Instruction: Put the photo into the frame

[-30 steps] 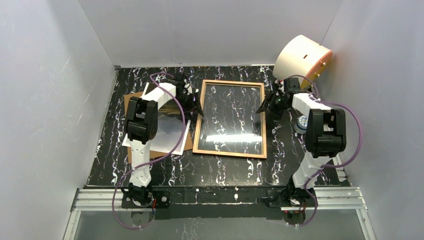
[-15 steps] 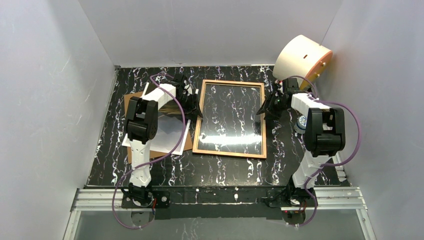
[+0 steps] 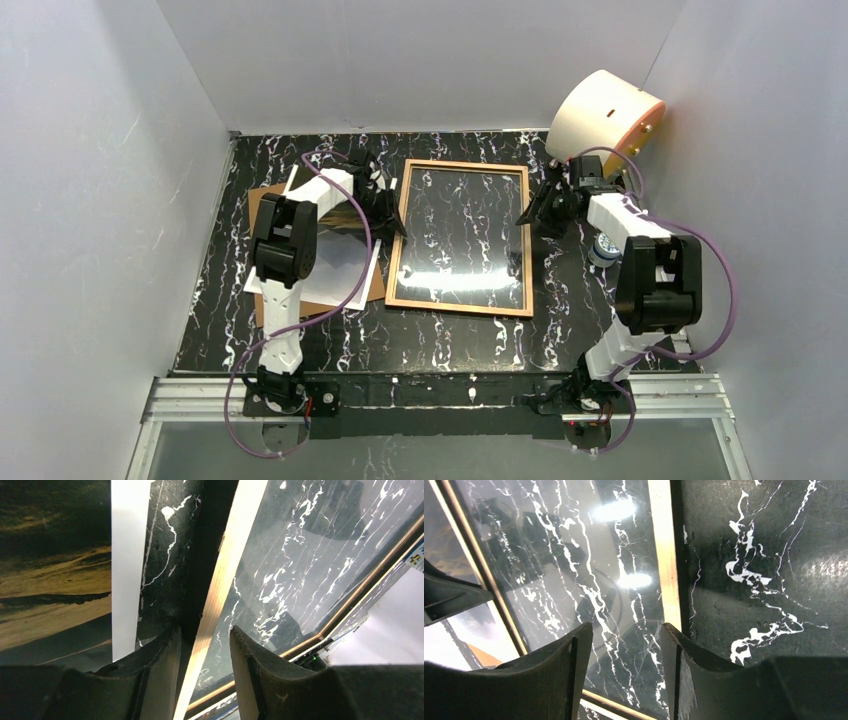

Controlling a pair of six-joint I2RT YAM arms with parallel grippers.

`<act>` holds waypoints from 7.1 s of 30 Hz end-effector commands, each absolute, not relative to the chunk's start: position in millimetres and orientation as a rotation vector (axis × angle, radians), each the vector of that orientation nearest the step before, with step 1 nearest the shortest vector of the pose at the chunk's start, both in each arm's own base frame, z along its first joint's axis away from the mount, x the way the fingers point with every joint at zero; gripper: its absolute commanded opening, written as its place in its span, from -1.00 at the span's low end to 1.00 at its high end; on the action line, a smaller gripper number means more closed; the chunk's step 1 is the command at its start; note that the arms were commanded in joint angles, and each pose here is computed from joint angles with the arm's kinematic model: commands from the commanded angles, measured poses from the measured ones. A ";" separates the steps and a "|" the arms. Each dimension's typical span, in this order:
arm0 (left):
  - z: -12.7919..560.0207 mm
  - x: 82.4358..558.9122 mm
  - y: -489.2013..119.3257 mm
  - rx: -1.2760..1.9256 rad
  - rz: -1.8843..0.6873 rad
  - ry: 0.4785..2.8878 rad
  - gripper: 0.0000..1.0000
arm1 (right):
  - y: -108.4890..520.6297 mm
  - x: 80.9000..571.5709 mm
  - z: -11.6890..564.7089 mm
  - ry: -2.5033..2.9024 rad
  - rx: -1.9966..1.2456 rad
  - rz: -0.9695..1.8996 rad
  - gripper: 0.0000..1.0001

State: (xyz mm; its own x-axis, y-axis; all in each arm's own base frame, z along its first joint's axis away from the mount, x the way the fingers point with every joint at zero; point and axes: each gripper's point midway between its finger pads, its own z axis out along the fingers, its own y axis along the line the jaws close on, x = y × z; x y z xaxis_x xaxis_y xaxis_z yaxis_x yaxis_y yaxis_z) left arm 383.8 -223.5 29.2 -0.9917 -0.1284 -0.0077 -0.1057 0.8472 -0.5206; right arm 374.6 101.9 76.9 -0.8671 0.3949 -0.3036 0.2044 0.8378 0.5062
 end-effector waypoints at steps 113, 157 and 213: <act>5.9 333.0 -59.1 -0.555 -0.171 2.996 -0.30 | 500.6 364.8 114.8 2.447 0.056 1.495 -0.35; 209.6 398.2 -145.6 -1.142 -1.107 2.329 0.97 | 363.1 452.2 299.2 1.963 0.719 1.276 -0.97; 253.6 453.1 -124.4 -1.052 -1.079 2.085 -1.00 | 316.8 376.8 312.4 2.009 0.611 1.293 0.53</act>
